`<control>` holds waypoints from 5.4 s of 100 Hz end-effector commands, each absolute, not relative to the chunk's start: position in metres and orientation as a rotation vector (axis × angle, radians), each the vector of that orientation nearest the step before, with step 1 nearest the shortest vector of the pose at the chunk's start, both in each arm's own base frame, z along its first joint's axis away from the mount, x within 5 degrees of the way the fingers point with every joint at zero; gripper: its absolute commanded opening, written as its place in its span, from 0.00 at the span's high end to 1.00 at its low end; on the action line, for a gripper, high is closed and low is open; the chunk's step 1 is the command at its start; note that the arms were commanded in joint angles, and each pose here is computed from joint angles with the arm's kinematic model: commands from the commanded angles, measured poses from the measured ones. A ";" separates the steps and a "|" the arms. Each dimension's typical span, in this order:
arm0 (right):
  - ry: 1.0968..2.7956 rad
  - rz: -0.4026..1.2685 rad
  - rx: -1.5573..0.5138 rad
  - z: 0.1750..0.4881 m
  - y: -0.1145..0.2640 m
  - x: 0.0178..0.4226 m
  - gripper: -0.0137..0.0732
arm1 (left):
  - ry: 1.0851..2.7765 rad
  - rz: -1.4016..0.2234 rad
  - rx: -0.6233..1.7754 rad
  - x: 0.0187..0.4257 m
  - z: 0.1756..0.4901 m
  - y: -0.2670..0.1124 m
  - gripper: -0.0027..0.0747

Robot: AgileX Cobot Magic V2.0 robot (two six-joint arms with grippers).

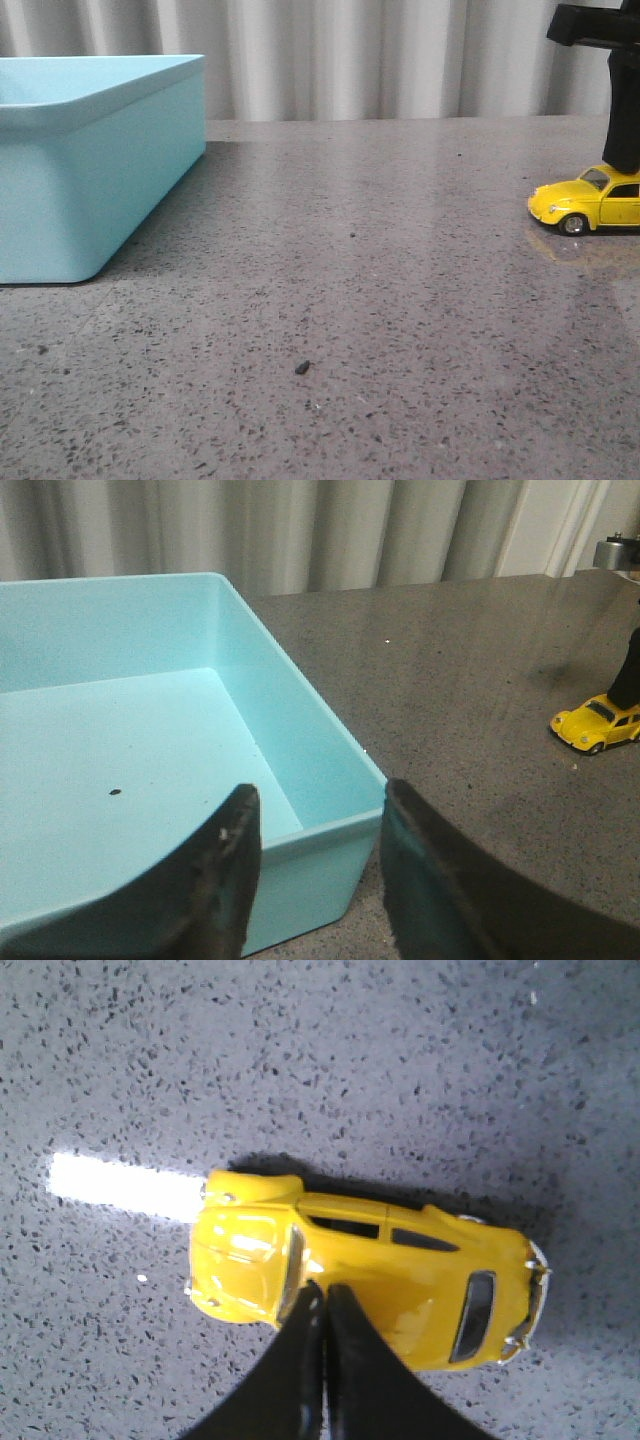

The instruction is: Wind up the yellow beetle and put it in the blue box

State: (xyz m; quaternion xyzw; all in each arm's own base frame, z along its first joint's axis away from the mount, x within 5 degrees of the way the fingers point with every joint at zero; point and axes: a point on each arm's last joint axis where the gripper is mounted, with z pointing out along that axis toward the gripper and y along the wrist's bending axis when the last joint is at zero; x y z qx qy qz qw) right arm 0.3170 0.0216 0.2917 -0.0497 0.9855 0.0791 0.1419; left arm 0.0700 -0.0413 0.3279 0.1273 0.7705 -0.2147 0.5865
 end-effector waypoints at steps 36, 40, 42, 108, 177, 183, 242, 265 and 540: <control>2.803 0.094 -0.109 0.307 -0.004 0.315 0.90 | 1.738 -0.509 0.263 0.075 0.333 -0.041 0.63; 2.807 0.073 -0.094 0.307 -0.010 0.315 0.90 | 1.738 -0.509 0.263 0.075 0.333 -0.041 0.63; 2.810 0.065 -0.085 0.307 -0.013 0.314 0.90 | 1.738 -0.509 0.263 0.075 0.333 -0.041 0.63; 2.612 0.139 0.020 0.329 -0.031 0.310 0.90 | 1.729 -0.507 0.258 0.075 0.334 -0.041 0.63; 1.997 0.292 -0.162 0.443 0.005 0.211 0.90 | 1.741 -0.509 0.264 0.075 0.333 -0.042 0.63; 2.002 0.297 -0.164 0.442 0.006 0.209 0.90 | 1.741 -0.509 0.264 0.075 0.333 -0.042 0.63; 1.942 0.327 -0.171 0.450 0.012 0.187 0.90 | 1.651 -0.406 0.368 0.076 0.352 -0.041 0.63; 1.888 0.395 -0.168 0.459 0.018 0.173 0.90 | 1.653 -0.369 0.509 0.097 0.369 -0.055 0.63; 1.786 0.516 -0.525 0.446 0.060 0.106 0.90 | 1.962 -0.321 1.779 0.315 0.287 -0.278 0.36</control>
